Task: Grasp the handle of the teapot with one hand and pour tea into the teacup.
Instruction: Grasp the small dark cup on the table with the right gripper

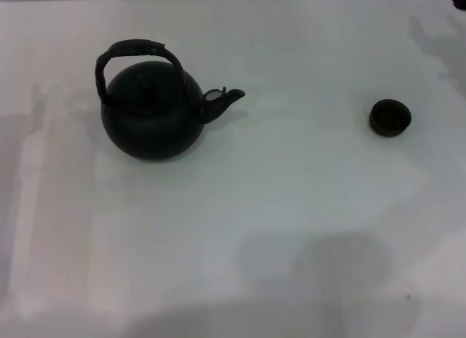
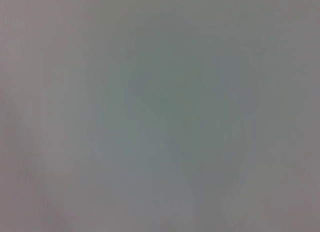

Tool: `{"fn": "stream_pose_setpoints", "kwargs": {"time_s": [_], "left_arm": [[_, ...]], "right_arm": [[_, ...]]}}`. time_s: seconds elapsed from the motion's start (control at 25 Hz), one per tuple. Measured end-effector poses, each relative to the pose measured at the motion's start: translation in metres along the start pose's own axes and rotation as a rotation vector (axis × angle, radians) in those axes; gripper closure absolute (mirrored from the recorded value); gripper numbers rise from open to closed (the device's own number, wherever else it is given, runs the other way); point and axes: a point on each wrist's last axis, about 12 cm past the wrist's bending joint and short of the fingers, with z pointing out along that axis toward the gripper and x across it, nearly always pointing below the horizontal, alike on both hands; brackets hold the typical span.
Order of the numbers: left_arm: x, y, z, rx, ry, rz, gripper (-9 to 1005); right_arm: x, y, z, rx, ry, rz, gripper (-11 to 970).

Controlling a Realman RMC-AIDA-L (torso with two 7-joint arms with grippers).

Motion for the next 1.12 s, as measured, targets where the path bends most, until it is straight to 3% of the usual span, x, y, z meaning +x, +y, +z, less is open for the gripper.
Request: {"fn": "stream_pose_setpoints", "kwargs": {"time_s": [0.24, 0.36, 0.4, 0.56, 0.6, 0.64, 0.72, 0.76, 0.8, 0.92, 1.12], "left_arm": [[-0.001, 0.000, 0.001, 0.002, -0.001, 0.004, 239], [-0.001, 0.000, 0.002, 0.003, -0.002, 0.004, 239], [-0.001, 0.000, 0.002, 0.003, -0.002, 0.005, 239], [-0.001, 0.001, 0.002, 0.003, -0.002, 0.007, 239], [-0.001, 0.001, 0.002, 0.003, -0.002, 0.007, 239], [-0.001, 0.001, 0.002, 0.002, -0.001, 0.008, 239], [-0.001, 0.002, 0.001, 0.000, 0.000, 0.009, 238], [-0.001, 0.002, 0.001, 0.000, 0.000, 0.009, 238], [-0.001, 0.002, 0.001, 0.002, 0.001, 0.011, 238], [0.000, -0.001, 0.001, 0.020, 0.006, 0.020, 238], [0.000, -0.004, 0.002, 0.039, 0.007, 0.019, 238]], "right_arm": [[-0.049, 0.021, 0.024, -0.257, 0.131, -0.071, 131], [-0.075, 0.032, 0.029, -0.386, 0.217, -0.169, 131], [-0.091, 0.040, 0.031, -0.476, 0.318, -0.250, 131], [-0.106, 0.050, 0.030, -0.543, 0.437, -0.334, 131], [-0.115, 0.058, 0.029, -0.561, 0.494, -0.402, 131], [-0.115, 0.058, 0.029, -0.561, 0.494, -0.402, 131], [-0.117, 0.070, 0.028, -0.564, 0.559, -0.491, 131], [-0.115, 0.083, 0.025, -0.564, 0.620, -0.577, 131], [-0.115, 0.083, 0.025, -0.564, 0.620, -0.577, 131], [-0.112, 0.103, 0.020, -0.544, 0.718, -0.713, 131], [-0.094, 0.131, 0.020, -0.528, 0.875, -0.863, 131]]}}
